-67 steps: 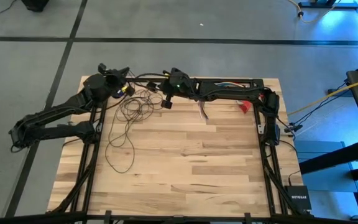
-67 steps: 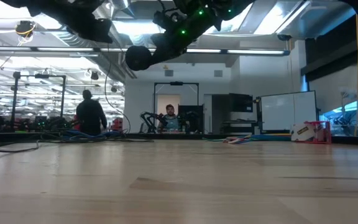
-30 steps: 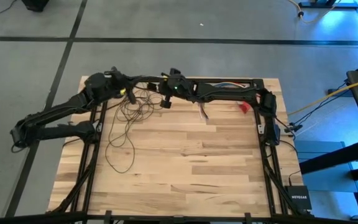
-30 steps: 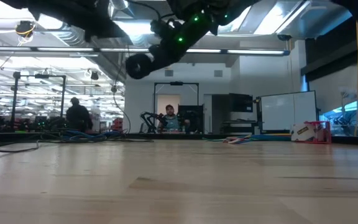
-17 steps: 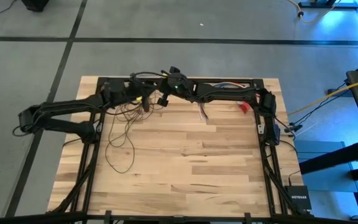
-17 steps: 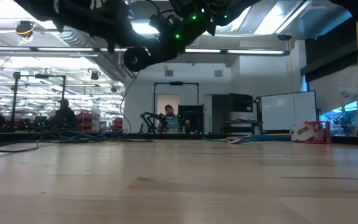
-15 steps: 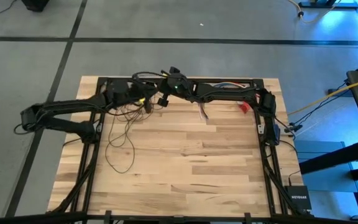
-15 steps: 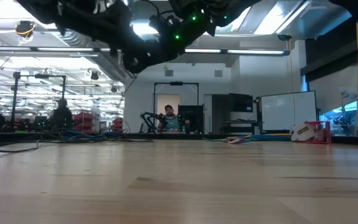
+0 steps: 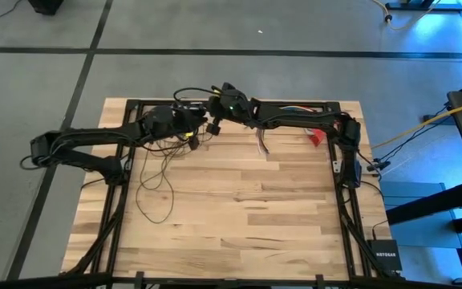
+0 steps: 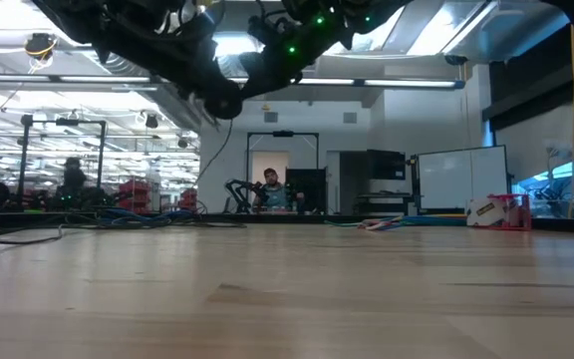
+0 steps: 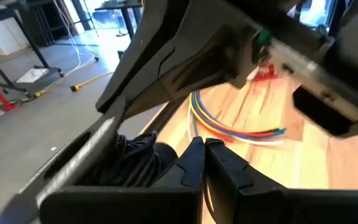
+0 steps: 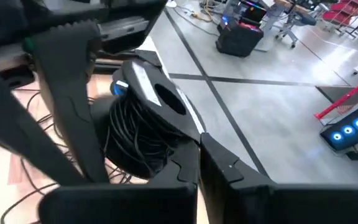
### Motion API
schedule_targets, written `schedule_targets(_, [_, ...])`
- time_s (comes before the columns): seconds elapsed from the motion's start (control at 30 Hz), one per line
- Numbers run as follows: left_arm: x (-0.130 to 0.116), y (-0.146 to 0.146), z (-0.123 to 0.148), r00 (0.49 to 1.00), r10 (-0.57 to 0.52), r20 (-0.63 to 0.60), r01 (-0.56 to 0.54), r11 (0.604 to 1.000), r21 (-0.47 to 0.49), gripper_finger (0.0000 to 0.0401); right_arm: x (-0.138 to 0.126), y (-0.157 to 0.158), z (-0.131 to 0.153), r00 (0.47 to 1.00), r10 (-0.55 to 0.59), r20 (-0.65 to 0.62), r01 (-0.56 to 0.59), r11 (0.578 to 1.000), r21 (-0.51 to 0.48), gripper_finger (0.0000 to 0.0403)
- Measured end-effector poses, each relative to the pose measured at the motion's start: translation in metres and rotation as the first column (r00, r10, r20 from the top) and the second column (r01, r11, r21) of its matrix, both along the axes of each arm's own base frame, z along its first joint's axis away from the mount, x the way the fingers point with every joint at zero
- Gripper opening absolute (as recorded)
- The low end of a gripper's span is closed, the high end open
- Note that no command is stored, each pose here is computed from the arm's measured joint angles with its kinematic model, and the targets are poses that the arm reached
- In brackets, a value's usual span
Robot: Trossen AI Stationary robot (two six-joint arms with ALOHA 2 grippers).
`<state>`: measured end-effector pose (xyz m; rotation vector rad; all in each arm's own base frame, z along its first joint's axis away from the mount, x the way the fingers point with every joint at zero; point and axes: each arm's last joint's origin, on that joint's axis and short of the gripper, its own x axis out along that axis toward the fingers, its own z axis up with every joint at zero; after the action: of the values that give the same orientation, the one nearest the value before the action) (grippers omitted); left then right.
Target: Coiling cords
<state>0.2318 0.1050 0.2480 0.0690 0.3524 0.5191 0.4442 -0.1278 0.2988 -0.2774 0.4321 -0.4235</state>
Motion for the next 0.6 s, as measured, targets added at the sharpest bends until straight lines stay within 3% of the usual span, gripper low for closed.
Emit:
schedule_targets(0.07, [-0.002, 0.0, -0.001, 1.0, 0.007, -0.012, -0.008, 1.0, -0.004, 0.0004, -0.001, 0.001, 0.005, 1.0, 0.012, 0.019, -0.012, 1.0, 0.008, 0.0005])
schedule_targets(0.23, [-0.004, -0.002, 0.003, 1.0, 0.007, 0.009, -0.007, 1.0, 0.007, 0.0004, -0.02, 0.008, 0.053, 0.988, 0.022, 0.154, -0.017, 0.999, -0.03, 0.0004])
schedule_targets(0.33, [-0.003, -0.003, 0.003, 1.0, -0.004, -0.004, 0.004, 1.0, 0.012, 0.0004, -0.019, 0.005, 0.041, 0.996, 0.027, 0.083, -0.026, 1.0, -0.01, 0.0004])
schedule_targets(0.4, [-0.003, -0.004, 0.001, 1.0, -0.008, -0.016, 0.008, 1.0, 0.01, 0.0004, -0.018, 0.005, 0.021, 0.999, 0.038, -0.033, -0.037, 0.999, 0.026, 0.0004])
schedule_targets(0.6, [-0.004, -0.004, 0.001, 1.0, -0.015, -0.028, 0.015, 1.0, 0.016, 0.0004, -0.028, 0.004, 0.017, 0.988, 0.038, -0.15, -0.03, 0.998, 0.057, 0.0005])
